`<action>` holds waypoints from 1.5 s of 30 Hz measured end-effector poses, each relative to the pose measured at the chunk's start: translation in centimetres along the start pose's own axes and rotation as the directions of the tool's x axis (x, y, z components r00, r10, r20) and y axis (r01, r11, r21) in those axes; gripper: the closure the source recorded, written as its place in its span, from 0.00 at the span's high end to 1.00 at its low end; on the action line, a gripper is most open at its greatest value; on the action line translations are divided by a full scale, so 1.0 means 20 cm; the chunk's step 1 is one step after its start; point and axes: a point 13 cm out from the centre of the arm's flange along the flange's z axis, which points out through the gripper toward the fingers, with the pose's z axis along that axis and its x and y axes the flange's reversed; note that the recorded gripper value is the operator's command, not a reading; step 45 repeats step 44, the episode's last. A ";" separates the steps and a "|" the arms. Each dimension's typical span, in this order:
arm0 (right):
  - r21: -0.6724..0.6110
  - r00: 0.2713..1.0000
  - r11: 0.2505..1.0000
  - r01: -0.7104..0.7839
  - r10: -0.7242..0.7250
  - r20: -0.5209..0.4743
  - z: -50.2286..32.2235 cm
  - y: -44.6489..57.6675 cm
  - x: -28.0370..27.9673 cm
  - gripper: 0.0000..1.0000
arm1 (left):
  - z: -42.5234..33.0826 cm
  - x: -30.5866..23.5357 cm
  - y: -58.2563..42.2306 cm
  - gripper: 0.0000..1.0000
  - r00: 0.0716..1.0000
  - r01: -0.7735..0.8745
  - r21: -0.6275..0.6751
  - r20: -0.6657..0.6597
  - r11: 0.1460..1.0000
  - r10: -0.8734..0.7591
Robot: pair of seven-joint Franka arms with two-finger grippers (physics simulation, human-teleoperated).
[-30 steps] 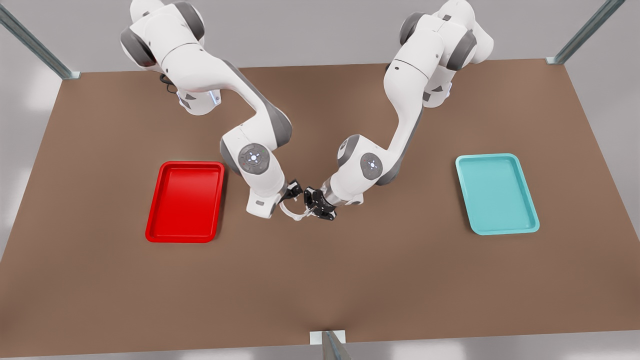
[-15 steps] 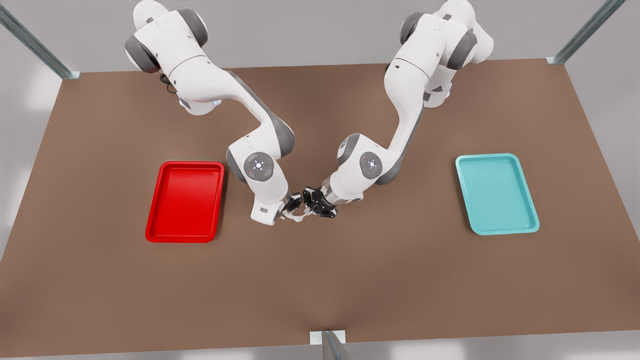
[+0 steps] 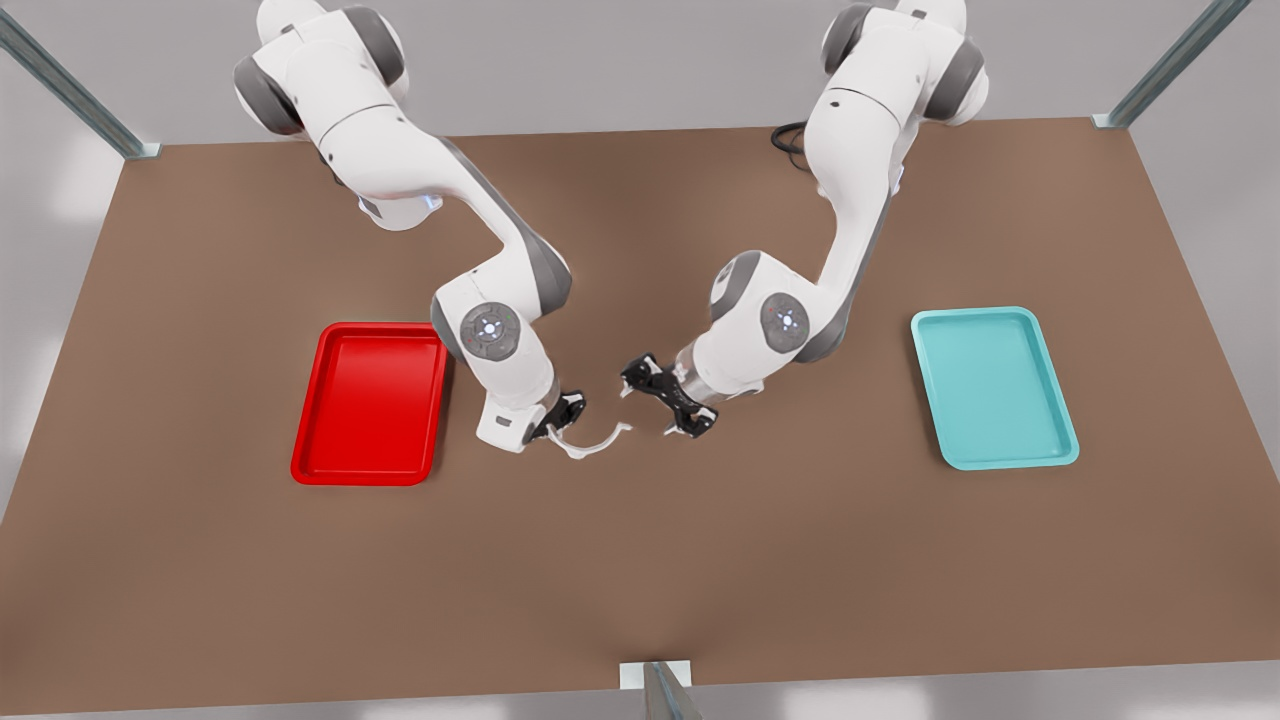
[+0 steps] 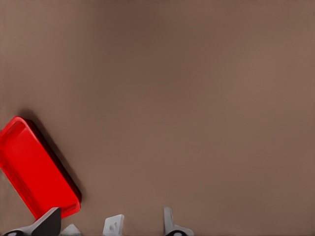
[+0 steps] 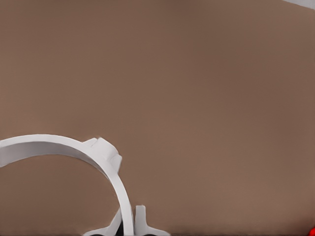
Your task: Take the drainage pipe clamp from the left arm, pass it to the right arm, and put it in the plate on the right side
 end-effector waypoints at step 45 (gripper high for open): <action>0.129 0.983 0.975 -0.182 0.183 0.008 -1.27 -1.49 0.46 1.00 | -1.58 -0.81 -1.48 1.00 -0.669 -0.640 -0.522 0.016 -0.564 0.743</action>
